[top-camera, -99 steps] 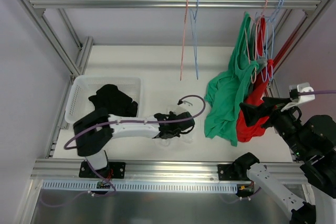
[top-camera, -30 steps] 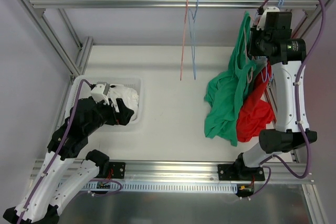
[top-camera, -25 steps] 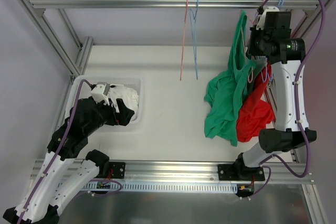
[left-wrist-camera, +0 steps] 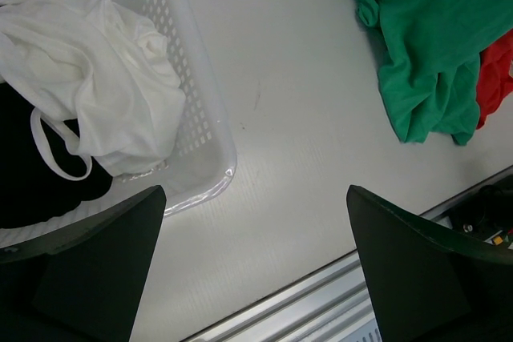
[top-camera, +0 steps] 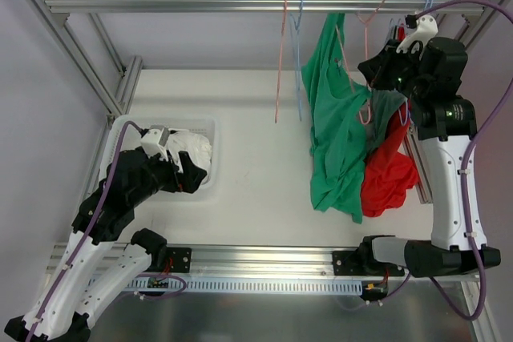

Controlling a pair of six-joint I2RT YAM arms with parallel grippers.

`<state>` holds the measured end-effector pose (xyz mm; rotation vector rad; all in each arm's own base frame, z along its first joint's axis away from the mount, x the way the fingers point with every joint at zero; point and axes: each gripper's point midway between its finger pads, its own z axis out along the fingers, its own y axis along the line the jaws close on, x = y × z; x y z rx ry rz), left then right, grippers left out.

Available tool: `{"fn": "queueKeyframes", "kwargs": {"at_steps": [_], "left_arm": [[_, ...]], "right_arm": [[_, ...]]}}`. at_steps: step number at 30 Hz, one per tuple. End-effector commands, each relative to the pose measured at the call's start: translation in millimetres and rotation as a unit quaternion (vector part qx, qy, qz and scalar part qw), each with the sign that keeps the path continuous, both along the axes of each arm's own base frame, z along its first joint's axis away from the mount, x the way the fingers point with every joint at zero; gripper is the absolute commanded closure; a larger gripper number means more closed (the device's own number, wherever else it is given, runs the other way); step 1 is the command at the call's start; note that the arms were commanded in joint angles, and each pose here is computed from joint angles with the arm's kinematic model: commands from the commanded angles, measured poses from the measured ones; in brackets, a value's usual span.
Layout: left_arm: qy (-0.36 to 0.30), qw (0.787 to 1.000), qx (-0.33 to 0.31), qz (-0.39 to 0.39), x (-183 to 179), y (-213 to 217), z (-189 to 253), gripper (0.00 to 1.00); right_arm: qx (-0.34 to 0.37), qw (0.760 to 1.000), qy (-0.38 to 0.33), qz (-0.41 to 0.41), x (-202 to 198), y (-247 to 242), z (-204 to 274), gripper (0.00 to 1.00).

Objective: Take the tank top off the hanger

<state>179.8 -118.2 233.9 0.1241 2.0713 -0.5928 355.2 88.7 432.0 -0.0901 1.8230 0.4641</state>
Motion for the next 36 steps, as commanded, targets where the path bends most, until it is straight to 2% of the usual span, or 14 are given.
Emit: {"fn": "queueKeyframes", "kwargs": {"at_steps": [1,7,11,16,17,18,20,21,22,24,26,30,33,36], "left_arm": [[-0.028,0.999,-0.018,-0.036,-0.2,-13.1,26.3,0.01],[-0.101,0.984,-0.095,-0.114,-1.4,-47.7,109.3,0.01],[-0.156,0.961,-0.127,-0.188,-9.0,-84.9,167.2,0.01],[-0.205,0.94,-0.089,-0.257,-7.1,-158.5,197.4,0.01],[-0.246,0.927,-0.085,-0.269,-8.6,-169.0,220.1,0.01],[-0.244,0.921,-0.074,-0.295,-12.2,-198.1,214.2,0.01],[-0.283,0.906,-0.083,-0.302,-11.3,-218.9,243.2,0.01],[-0.274,0.903,-0.073,-0.321,-8.6,-245.5,233.8,0.01],[-0.298,0.893,-0.081,-0.328,-11.1,-253.1,255.5,0.01],[-0.29,0.898,-0.057,-0.328,1.3,-285.0,240.8,0.01],[-0.298,0.903,-0.053,-0.306,13.9,-294.5,249.1,0.01],[-0.29,0.907,-0.022,-0.304,33.2,-324.8,223.9,0.02],[-0.29,0.914,-0.004,-0.283,46.1,-329.1,216.5,0.09],[-0.288,0.916,0.007,-0.277,51.2,-331.7,208.5,0.26]], "right_arm": [[0.023,0.997,-0.064,0.027,-35.7,7.3,31.2,1.0],[0.018,0.999,-0.03,0.025,-93.5,1.3,-13.3,1.0],[0.013,0.999,-0.03,0.025,-164.3,-5.5,-27.0,1.0],[-0.004,0.998,0.041,0.04,-246.2,-10.3,-62.1,1.0],[-0.008,0.998,0.032,0.045,-261.2,-10.9,-56.2,1.0],[-0.009,0.998,0.03,0.047,-273.2,-11.9,-55.2,1.0],[-0.006,0.997,0.044,0.058,-294.4,-10.9,-59.0,1.0],[0.0,0.998,0.031,0.062,-301.9,-10.2,-53.0,1.0],[0.005,0.997,0.025,0.068,-309.9,-9.3,-51.6,1.0],[0.009,0.997,0.012,0.082,-320.6,-7.2,-44.0,1.0],[0.013,0.996,0.001,0.091,-327.8,-5.7,-38.3,1.0],[0.022,0.994,-0.013,0.105,-335.3,-1.6,-25.7,1.0],[0.023,0.994,-0.02,0.109,-336.8,-0.6,-19.4,1.0],[0.025,0.993,-0.027,0.115,-339.3,0.8,-15.3,1.0]]}}
